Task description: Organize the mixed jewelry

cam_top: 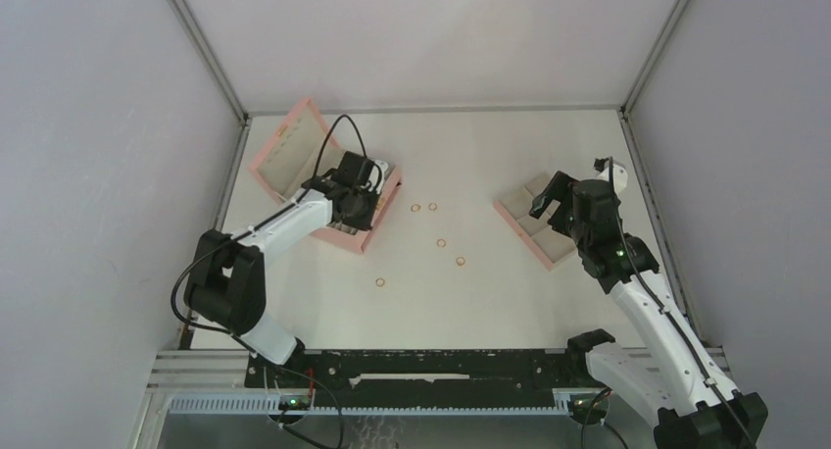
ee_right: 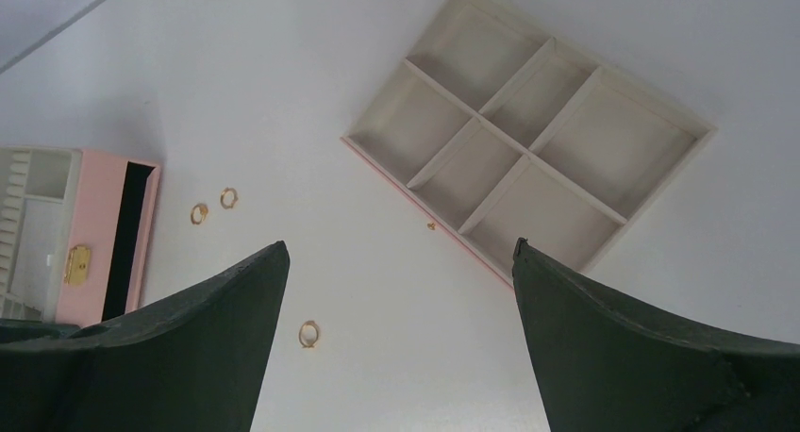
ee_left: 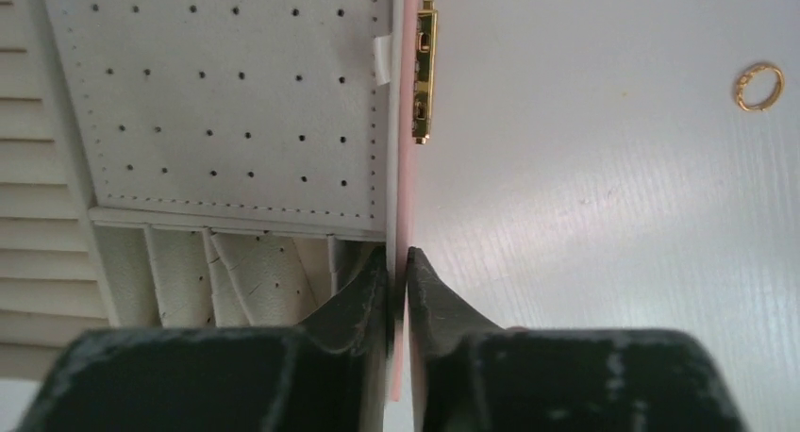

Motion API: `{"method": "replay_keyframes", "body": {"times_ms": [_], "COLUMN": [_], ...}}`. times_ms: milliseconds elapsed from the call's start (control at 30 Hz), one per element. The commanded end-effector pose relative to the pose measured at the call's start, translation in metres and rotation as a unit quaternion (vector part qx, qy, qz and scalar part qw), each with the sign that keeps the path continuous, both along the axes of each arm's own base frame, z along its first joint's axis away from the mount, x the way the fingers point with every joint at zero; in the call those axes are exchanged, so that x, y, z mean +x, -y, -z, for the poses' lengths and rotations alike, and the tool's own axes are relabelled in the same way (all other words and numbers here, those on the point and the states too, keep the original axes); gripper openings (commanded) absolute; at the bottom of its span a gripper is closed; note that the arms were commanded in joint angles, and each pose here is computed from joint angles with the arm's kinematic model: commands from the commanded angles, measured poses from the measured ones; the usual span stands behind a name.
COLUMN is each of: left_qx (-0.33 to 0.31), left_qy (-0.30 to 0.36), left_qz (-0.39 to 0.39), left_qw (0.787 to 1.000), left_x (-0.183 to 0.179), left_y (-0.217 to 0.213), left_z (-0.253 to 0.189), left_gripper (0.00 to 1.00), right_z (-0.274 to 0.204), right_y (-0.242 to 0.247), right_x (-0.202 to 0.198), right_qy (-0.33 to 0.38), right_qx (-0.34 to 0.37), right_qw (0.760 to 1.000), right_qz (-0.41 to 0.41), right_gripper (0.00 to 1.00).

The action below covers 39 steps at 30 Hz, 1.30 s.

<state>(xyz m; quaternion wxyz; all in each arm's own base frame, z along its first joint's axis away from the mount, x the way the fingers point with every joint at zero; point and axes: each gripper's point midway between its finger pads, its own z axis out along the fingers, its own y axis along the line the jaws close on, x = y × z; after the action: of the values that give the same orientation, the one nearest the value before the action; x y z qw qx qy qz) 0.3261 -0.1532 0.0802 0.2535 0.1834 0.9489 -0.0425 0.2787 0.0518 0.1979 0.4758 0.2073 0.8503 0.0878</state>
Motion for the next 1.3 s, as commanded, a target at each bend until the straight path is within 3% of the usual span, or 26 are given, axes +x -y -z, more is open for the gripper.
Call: {"method": "replay_keyframes", "body": {"times_ms": [0,100,333,433,567,800,867,1033,1167,1267], "left_qx": [-0.004,-0.012,-0.045,-0.069,-0.080,-0.113,-0.149,-0.099,-0.095,-0.109], "left_qy": [0.025,0.025,0.091,0.096,0.080,0.098,0.085,0.094,0.109,0.130], "left_qz": [-0.024,-0.016,0.040,0.061,0.076,-0.037,-0.021,-0.028,-0.066,-0.103], "left_qw": [0.999,0.999,0.994,0.991,0.991,0.988,0.985,0.990,0.987,0.980], "left_x": [0.001,-0.005,-0.041,-0.065,-0.096,-0.111,-0.120,-0.118,-0.112,-0.104], "left_y": [-0.004,0.002,0.052,0.073,0.077,0.050,0.059,0.042,0.033,0.030], "left_z": [-0.025,-0.039,-0.101,-0.111,-0.108,-0.094,-0.083,-0.057,-0.063,-0.084], "left_gripper": [0.30,0.60,0.80,0.81,0.80,0.78,0.79,0.82,0.80,0.80], "right_z": [-0.003,-0.002,0.000,-0.001,-0.009,-0.001,0.000,-0.016,-0.011,0.002], "right_y": [-0.004,-0.005,-0.019,-0.030,-0.064,-0.096,-0.105,-0.132,-0.127,-0.117], "right_x": [0.004,0.003,0.002,0.002,-0.003,-0.018,-0.020,-0.027,-0.021,-0.019], "right_qy": [0.007,0.003,-0.002,0.002,0.017,0.021,0.034,0.094,0.101,0.048], "right_qx": [0.006,0.005,0.010,0.014,0.027,-0.005,-0.021,0.009,-0.019,-0.022], "right_qw": [1.000,1.000,0.998,0.997,0.984,0.974,0.968,0.947,0.954,0.968], "right_qz": [-0.013,-0.015,-0.055,-0.074,-0.173,-0.227,-0.247,-0.307,-0.282,-0.244], "right_gripper": [0.97,0.97,1.00,1.00,1.00,1.00,1.00,1.00,1.00,1.00]}}
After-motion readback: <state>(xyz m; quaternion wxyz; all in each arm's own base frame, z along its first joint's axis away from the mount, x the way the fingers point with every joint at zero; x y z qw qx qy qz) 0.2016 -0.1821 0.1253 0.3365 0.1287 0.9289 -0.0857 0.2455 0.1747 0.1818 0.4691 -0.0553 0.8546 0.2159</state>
